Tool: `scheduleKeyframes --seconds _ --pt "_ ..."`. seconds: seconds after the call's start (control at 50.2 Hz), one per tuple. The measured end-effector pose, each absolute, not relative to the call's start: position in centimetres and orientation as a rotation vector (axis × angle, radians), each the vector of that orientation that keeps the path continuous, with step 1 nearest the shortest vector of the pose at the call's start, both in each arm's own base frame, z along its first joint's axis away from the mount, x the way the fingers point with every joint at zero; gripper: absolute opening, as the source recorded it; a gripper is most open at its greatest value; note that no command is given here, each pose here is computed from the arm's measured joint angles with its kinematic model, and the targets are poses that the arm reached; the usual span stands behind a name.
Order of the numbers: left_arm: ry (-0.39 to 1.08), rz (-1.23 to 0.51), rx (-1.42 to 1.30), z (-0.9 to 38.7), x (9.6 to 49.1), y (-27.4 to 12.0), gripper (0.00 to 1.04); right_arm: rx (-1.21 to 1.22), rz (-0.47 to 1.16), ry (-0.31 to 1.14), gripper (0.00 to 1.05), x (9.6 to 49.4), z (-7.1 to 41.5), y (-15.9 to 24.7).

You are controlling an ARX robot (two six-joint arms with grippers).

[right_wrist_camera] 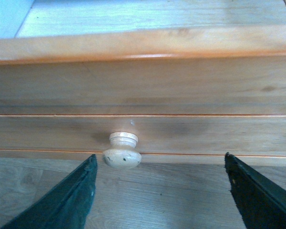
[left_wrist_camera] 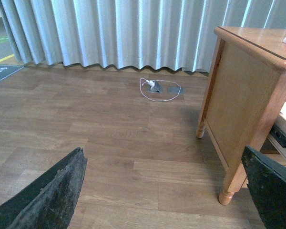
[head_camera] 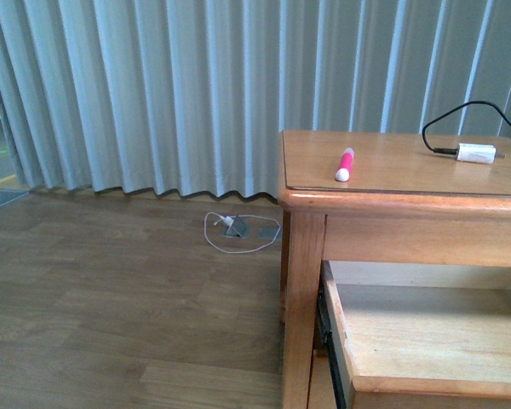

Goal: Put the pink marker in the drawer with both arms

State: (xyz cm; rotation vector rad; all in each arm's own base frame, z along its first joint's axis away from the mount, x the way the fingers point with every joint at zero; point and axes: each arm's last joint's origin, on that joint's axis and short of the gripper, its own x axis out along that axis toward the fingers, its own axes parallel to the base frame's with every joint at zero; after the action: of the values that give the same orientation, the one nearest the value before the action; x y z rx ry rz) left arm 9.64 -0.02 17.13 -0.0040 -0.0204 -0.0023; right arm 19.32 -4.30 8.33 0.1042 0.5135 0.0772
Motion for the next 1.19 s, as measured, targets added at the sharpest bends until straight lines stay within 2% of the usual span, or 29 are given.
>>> scheduleKeyframes --seconds 0.08,0.338,0.557,1.194 --pt "-0.020 -0.002 -0.004 17.1 9.6 0.0 0.99 0.125 0.089 0.497 0.98 18.7 9.9 -4.6" --pt "-0.020 -0.002 -0.004 17.1 9.6 0.0 0.99 0.163 0.117 0.374 0.96 16.7 16.8 -5.3" --pt "-0.020 -0.003 -0.004 17.1 9.6 0.0 0.99 0.183 0.162 0.313 0.96 13.7 20.4 -5.2" --pt "-0.020 -0.002 -0.004 17.1 9.6 0.0 0.99 0.166 0.138 0.309 0.96 12.8 20.8 -5.6"
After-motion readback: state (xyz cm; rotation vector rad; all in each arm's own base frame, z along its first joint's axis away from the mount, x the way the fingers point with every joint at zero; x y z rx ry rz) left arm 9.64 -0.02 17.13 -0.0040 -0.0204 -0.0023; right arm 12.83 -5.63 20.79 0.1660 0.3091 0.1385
